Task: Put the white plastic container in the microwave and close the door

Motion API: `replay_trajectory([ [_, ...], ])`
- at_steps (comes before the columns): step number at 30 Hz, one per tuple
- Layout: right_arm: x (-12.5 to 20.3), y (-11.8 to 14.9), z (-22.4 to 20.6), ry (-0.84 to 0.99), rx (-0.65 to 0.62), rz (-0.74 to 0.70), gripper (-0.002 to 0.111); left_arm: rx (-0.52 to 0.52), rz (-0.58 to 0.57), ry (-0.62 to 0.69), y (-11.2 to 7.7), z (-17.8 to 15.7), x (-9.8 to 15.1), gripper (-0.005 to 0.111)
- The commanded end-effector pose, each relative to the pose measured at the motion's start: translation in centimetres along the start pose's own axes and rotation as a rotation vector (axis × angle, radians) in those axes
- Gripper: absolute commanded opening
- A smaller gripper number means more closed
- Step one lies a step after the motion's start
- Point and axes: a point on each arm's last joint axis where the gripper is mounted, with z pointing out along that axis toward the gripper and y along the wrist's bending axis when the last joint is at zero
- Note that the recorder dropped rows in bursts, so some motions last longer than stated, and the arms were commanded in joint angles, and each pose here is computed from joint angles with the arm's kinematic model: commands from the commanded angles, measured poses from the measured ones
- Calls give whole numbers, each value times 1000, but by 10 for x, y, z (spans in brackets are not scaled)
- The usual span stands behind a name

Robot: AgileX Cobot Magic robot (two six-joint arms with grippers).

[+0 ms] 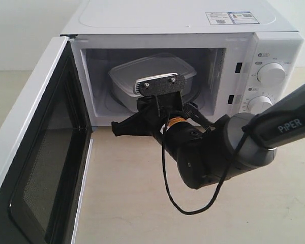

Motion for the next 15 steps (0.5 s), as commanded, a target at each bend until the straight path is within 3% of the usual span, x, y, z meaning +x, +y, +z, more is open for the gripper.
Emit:
replay_trajectory([
  [1, -2, -4, 2, -6, 17, -5, 0, -1, -16, -5, 0, 0, 0, 4],
  [15, -2, 10, 47, 9, 20, 45, 0, -1, -16, -5, 0, 0, 0, 4],
])
